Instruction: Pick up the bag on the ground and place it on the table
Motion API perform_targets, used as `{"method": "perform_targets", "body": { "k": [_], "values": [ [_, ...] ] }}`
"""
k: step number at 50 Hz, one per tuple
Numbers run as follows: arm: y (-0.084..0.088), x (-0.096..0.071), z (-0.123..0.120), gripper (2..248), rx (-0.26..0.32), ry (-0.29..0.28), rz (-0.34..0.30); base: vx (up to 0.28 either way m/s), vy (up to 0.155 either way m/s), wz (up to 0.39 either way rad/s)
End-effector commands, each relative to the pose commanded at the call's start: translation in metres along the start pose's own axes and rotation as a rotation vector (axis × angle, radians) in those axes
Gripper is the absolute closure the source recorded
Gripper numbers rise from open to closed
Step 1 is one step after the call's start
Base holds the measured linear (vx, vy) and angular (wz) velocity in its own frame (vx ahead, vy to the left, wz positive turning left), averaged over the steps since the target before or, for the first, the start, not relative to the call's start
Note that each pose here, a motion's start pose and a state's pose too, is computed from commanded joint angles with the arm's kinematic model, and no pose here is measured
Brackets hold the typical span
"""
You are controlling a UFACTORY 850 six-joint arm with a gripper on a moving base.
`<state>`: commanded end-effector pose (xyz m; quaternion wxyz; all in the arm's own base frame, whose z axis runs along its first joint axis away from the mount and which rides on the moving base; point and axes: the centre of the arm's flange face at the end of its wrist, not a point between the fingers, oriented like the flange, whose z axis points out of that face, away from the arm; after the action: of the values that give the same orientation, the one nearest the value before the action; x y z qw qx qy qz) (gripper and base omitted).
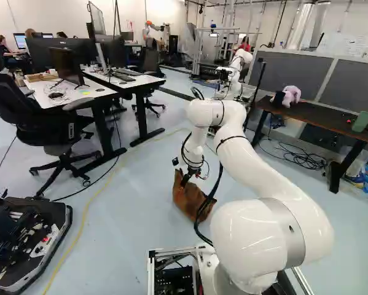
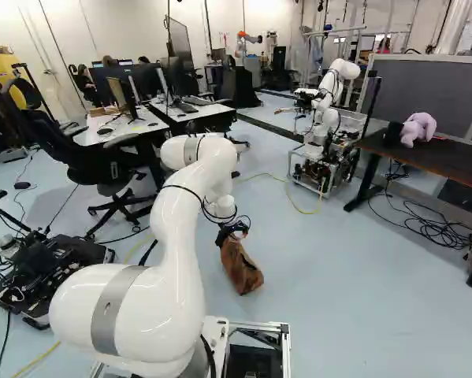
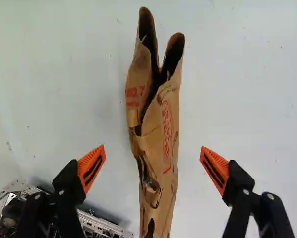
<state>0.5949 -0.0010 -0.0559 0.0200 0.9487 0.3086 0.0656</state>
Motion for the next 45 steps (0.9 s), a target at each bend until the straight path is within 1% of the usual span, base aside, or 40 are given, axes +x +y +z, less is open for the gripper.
{"method": "perform_targets", "body": {
  "k": [23,24,28,29,34,35,39,40,44,45],
  "values": [
    [-0.006,-0.003,0.033,3,0.007,-0.009,-0.005,0.0,0.0,0.0],
    [-0.006,-0.003,0.033,12,0.007,-0.009,-0.005,0.0,0.0,0.0],
    [-0.006,-0.003,0.035,12,0.008,-0.009,-0.005,0.0,0.0,0.0],
    [-0.006,-0.003,0.035,48,0.008,-0.009,-0.005,0.0,0.0,0.0],
    [-0.006,-0.003,0.036,48,0.008,-0.01,-0.005,0.0,0.0,0.0],
    [-0.006,-0.003,0.036,85,0.008,-0.01,-0.005,0.0,0.0,0.0],
    [-0.006,-0.003,0.036,85,0.008,-0.01,-0.005,0.0,0.0,0.0],
    [-0.006,-0.003,0.036,123,0.008,-0.01,-0.005,0.0,0.0,0.0],
    [-0.006,-0.003,0.036,123,0.008,-0.01,-0.005,0.0,0.0,0.0],
    [-0.006,-0.003,0.036,161,0.008,-0.01,-0.005,0.0,0.0,0.0]
  ]
}}
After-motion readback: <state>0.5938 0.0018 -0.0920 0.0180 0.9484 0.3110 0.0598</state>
